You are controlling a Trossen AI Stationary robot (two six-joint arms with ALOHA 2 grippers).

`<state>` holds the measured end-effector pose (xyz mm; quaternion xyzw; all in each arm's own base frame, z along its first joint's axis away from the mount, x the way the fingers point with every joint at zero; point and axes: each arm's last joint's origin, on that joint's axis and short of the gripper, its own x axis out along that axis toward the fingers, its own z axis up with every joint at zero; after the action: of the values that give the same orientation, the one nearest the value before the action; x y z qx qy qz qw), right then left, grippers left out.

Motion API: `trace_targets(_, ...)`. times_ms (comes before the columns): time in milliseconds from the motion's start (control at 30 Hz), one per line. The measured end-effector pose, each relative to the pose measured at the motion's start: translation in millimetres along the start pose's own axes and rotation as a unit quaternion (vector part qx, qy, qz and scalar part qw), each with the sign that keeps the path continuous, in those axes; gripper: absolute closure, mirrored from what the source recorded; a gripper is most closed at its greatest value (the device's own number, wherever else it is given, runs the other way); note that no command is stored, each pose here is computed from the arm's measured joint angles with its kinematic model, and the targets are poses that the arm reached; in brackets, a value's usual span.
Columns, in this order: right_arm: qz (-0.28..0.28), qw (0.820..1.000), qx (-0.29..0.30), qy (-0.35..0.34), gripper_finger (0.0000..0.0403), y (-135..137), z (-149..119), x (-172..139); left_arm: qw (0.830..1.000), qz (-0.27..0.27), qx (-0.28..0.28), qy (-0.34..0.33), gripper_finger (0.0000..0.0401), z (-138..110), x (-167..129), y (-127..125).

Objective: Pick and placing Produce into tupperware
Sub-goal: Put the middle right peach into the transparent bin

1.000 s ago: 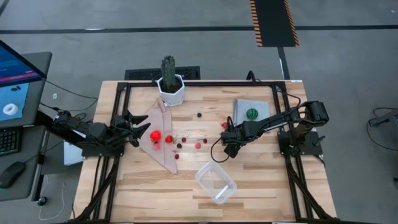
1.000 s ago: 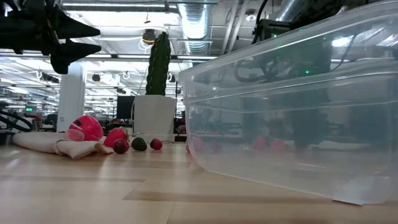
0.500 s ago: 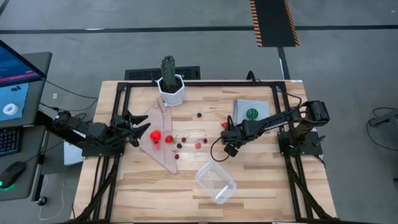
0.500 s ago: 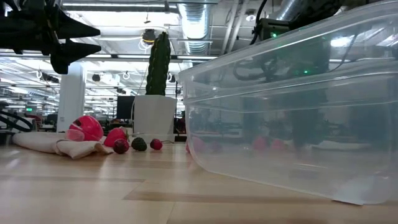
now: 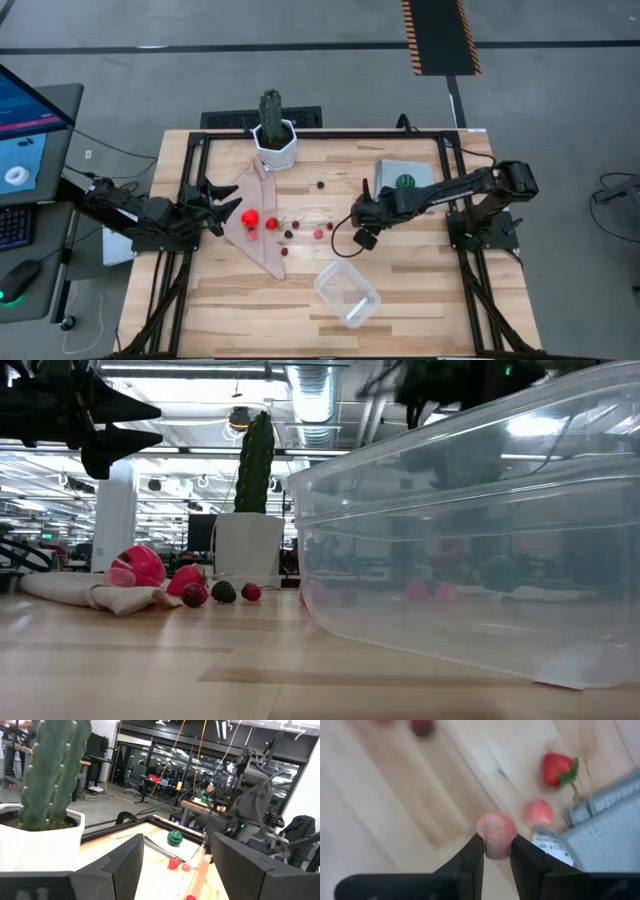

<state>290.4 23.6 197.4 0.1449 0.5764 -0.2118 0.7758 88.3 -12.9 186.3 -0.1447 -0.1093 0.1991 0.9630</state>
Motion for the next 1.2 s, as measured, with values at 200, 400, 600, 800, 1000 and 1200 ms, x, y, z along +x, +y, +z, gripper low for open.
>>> trace_targets(200,0.042,0.998,-0.023,-0.04,0.0299,23,-1,-28,1.0,0.0,0.003,0.002,0.0179,-1,0,0)
trace_targets(400,0.096,0.991,-0.057,-0.077,0.0299,58,-10,-49,1.0,0.0,0.002,0.002,0.0179,-1,0,0)
trace_targets(600,0.151,0.978,-0.085,-0.113,0.03,86,-23,-63,1.0,0.001,0.001,0.002,0.0179,-1,0,0)
trace_targets(800,0.192,0.968,-0.089,-0.135,0.03,103,-33,-71,1.0,0.011,0.001,0.0,0.0179,0,0,1)
trace_targets(1000,0.18,0.974,-0.091,-0.107,0.03,116,-41,-52,1.0,0.013,0.0,0.0,0.0179,0,0,1)
trace_targets(1200,0.174,0.977,-0.092,-0.084,0.0296,121,-38,-35,1.0,0.015,0.001,0.0,0.0179,-1,0,1)
